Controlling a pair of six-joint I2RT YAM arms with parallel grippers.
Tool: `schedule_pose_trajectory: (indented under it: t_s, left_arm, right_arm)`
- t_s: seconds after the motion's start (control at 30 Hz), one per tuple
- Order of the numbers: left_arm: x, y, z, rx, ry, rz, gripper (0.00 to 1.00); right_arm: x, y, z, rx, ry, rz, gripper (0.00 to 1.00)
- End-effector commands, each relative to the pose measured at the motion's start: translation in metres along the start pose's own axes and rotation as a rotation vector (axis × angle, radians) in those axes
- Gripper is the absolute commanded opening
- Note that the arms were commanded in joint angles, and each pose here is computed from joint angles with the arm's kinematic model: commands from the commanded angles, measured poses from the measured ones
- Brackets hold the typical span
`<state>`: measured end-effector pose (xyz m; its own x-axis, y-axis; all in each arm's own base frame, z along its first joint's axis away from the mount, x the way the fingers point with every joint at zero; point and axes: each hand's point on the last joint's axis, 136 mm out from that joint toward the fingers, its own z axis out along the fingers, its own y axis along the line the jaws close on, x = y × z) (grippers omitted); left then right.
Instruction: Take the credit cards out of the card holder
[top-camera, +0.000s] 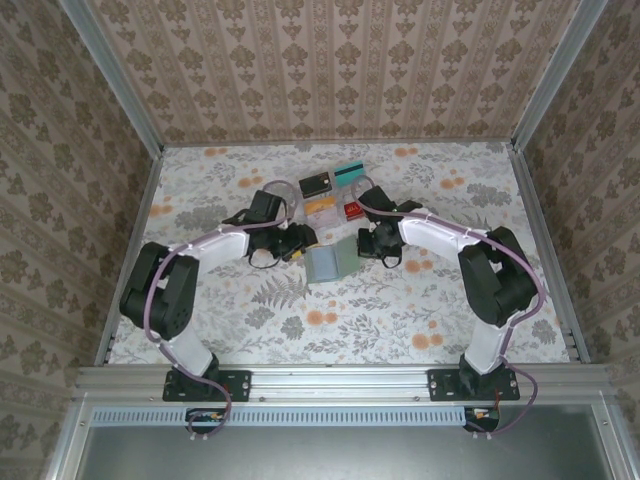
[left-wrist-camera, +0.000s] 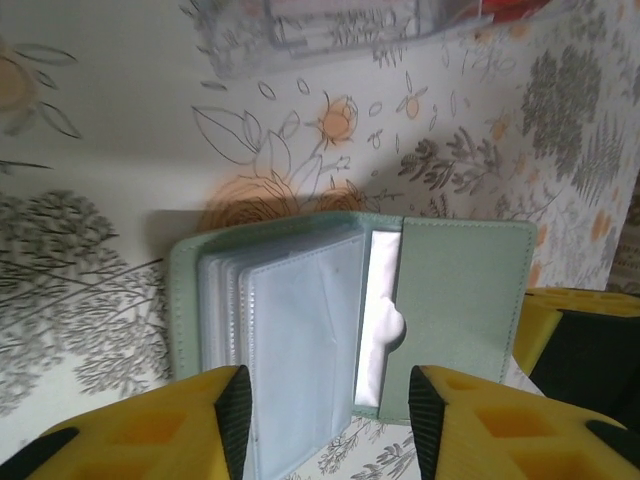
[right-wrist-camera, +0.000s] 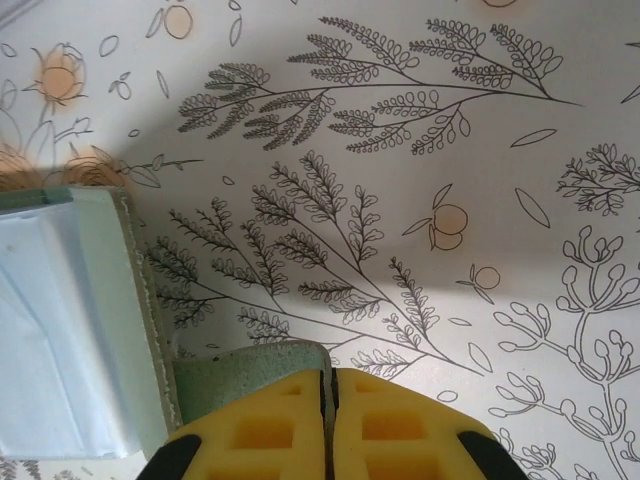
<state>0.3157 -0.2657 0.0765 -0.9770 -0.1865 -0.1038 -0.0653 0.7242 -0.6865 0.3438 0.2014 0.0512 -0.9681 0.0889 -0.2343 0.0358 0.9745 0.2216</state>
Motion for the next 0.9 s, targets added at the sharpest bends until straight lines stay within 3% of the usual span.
schedule_pose_trajectory:
  t_s: [0.0,0.43,0.87]
  left_arm:
    - [0.004,-0.005,0.006,-0.014,0.032,0.015,0.47]
    - [0.011,0.014,0.024,-0.067,0.093,-0.035,0.43]
    - [0.010,0.000,0.023,-0.019,0.108,0.001,0.25]
  right_arm:
    - [0.007,-0.004,0.006,0.019,0.027,-0.018,0.09]
    - [0.007,-0.010,0.011,0.053,0.031,-0.025,0.09]
    - [0.007,-0.010,0.012,0.050,0.035,-0.027,0.09]
